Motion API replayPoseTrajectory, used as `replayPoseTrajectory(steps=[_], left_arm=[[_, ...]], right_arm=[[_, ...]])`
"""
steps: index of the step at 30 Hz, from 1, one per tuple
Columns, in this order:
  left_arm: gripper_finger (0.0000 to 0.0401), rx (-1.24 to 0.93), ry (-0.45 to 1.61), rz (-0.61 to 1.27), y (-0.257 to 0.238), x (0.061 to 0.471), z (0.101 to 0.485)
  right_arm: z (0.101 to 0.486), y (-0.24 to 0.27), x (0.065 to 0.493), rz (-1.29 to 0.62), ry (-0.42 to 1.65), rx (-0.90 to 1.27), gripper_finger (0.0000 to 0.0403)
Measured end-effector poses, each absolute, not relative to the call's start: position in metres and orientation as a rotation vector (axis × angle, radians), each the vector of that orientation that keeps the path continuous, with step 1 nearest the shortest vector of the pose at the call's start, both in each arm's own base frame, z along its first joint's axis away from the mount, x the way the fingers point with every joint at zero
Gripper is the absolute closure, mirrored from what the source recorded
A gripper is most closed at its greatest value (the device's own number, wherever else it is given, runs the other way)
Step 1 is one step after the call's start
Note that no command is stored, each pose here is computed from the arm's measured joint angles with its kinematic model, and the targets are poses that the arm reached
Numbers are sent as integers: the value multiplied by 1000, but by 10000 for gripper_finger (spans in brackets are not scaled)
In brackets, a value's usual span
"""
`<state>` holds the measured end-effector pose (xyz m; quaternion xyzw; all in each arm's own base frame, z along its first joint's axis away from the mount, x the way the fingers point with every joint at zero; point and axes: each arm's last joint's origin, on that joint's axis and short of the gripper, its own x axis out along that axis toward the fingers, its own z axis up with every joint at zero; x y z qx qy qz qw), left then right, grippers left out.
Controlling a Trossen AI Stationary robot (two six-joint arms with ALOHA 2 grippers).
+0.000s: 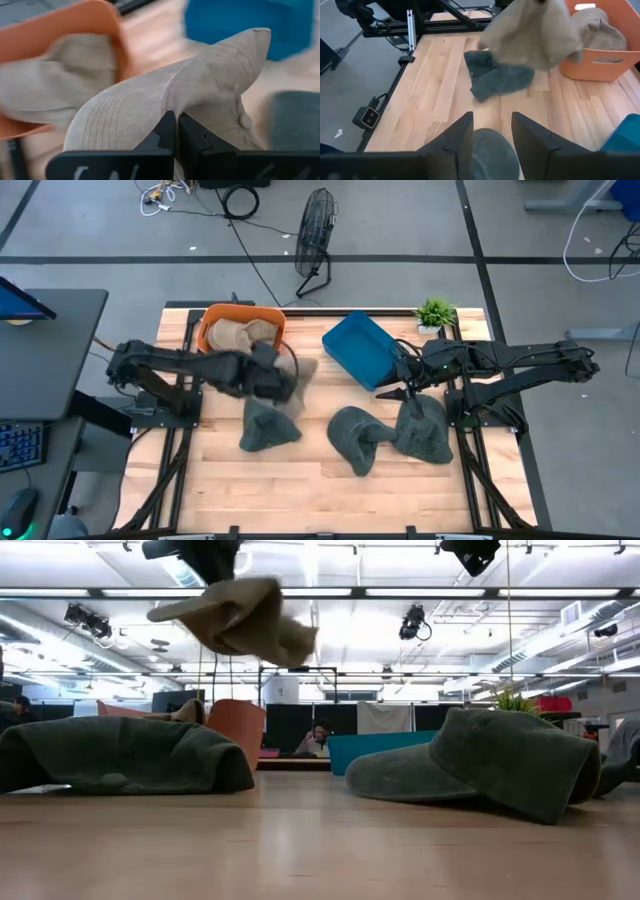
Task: Pick & Place hat
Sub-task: Put the brown cap into the orange bin
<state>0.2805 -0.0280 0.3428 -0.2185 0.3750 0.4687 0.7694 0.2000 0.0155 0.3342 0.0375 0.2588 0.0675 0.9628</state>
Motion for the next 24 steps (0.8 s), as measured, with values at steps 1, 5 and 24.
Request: replayPoseTrajectory(steps=[1,5,24], left_arm=[[394,-470,830,1046,-21,276,344],[394,-434,911,1203,11,257,348],[393,-361,1049,1437,147,226,271]], right_arm=[[334,15,200,137,523,76,266],[334,16,200,137,524,76,266],[334,15,200,136,520,75,266]])
